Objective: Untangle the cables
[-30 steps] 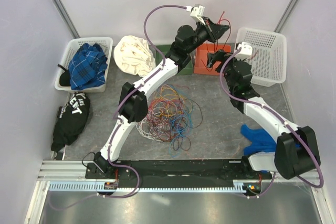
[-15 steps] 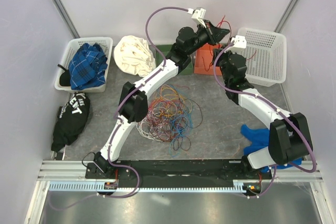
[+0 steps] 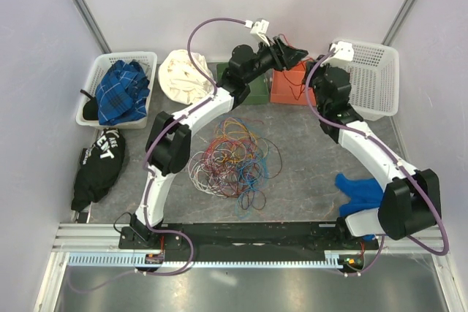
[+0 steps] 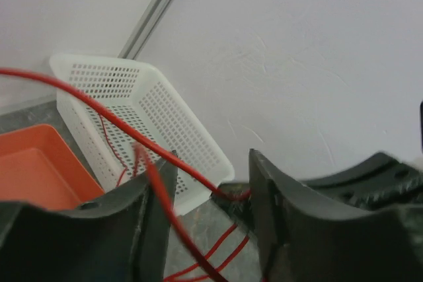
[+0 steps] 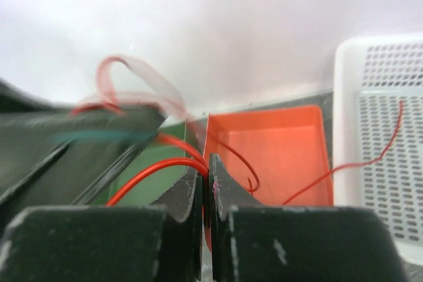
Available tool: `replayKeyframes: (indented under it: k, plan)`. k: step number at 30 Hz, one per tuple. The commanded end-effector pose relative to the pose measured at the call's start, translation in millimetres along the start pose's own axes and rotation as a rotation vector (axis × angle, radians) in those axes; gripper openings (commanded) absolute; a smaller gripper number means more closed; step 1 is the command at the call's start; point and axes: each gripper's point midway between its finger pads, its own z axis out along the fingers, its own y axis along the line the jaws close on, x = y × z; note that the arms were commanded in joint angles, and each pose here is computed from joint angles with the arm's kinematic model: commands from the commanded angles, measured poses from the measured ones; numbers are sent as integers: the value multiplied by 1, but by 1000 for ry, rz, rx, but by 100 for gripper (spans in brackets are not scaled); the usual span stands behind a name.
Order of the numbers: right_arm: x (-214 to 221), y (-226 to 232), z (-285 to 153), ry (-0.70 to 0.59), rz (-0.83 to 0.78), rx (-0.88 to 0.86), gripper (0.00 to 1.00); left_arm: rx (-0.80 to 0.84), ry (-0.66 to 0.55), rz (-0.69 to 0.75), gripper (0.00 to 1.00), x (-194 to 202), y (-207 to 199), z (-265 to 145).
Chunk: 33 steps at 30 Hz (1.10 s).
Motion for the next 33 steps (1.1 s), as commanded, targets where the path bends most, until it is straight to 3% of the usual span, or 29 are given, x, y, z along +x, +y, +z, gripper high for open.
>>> replayKeyframes:
  k: [1,11,19,23,25,27,29,33]
  plan:
    - [-91,-23,-6,-196,108,115,0,75,-37,25,99,-38,-41,-16]
    - [-158,-91,11,-308,235,232,0,52,-29,13,100,-65,-46,-53]
    - [-198,-143,29,-406,259,395,0,-60,30,7,100,-53,-38,-107]
    - [-177,-173,51,-363,215,488,0,-132,48,-40,100,-32,-33,-139]
    - [-157,-190,62,-329,198,537,0,-302,9,-164,100,-12,-8,-159]
    - [-140,-201,68,-299,188,565,0,-338,37,-239,100,10,-7,-169]
    - [-111,-216,74,-247,180,597,0,-403,89,-187,100,16,-6,-183]
    - [-64,-233,79,-175,183,625,0,-577,38,-95,100,-3,6,-222]
